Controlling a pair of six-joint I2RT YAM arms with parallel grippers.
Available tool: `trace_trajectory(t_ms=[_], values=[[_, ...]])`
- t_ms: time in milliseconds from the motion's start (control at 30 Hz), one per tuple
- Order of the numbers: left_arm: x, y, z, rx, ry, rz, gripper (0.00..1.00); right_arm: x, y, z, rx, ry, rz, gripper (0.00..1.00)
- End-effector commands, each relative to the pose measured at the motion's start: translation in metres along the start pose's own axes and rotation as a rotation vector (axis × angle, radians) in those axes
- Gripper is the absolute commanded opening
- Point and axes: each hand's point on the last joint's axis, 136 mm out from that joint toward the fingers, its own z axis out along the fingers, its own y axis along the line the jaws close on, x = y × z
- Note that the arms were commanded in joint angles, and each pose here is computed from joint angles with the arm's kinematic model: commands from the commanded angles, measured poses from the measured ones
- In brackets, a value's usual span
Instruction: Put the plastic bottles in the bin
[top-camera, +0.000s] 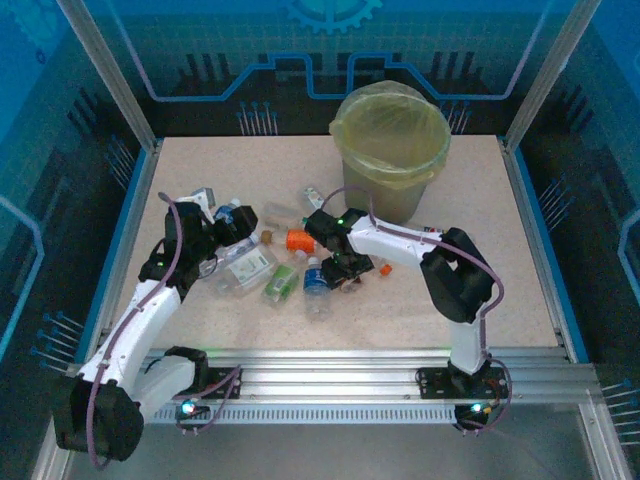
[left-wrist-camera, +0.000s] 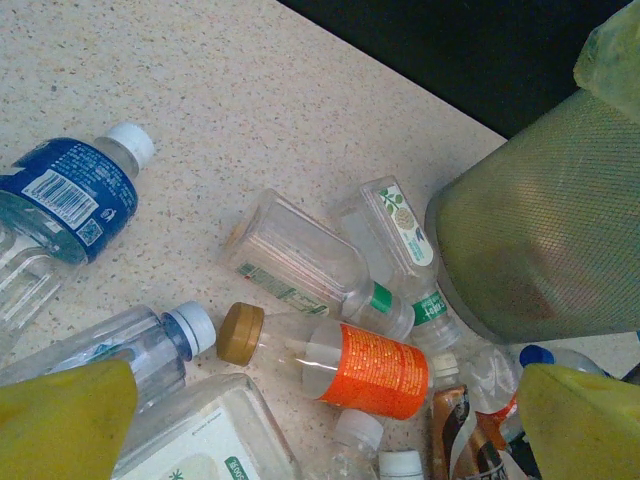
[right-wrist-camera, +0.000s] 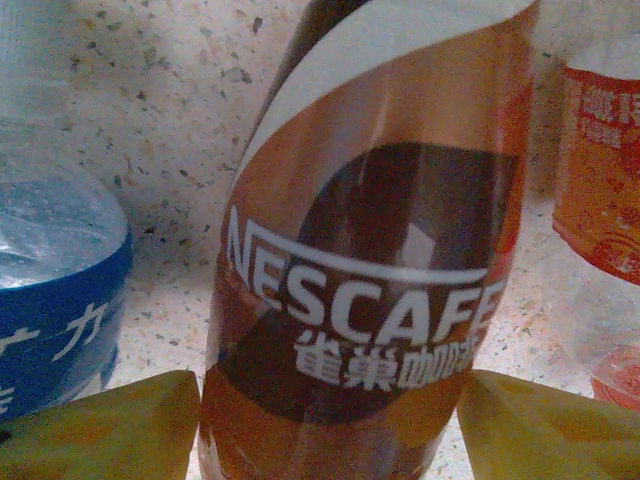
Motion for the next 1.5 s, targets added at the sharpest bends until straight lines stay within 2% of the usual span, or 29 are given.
trace_trajectory(t_ms=[0, 467, 700, 900, 1067, 1300, 1467], values=[[0.004, 0.002, 0.002, 0.010, 0.012, -0.021, 0.99, 0.002, -0.010, 0.013, 0.038, 0.028, 0.018, 0.70], [0.006, 0.003, 0.002, 0.007, 0.019, -0.018, 0.99, -0.004, -0.012, 0.022, 0.045, 0.027, 0.036, 0.70], [0.004, 0.001, 0.001, 0.012, 0.015, -0.015, 0.99, -0.002, -0.013, -0.003, 0.047, -0.014, 0.036, 0.52], [0.004, 0.001, 0.001, 0.015, 0.014, -0.020, 0.99, 0.001, -0.010, -0.049, 0.058, -0.088, 0.003, 0.45], [0.003, -0.001, 0.001, 0.022, 0.010, -0.022, 0.99, -0.004, 0.001, -0.103, 0.026, -0.198, -0.052, 0.41], [0.004, 0.000, 0.001, 0.020, 0.011, -0.022, 0.99, -0.026, 0.011, -0.190, -0.117, -0.447, -0.115, 0.33], [0.003, -0.001, 0.001, 0.025, 0.012, -0.025, 0.99, -0.045, -0.005, -0.242, -0.183, -0.614, -0.102, 0.31]])
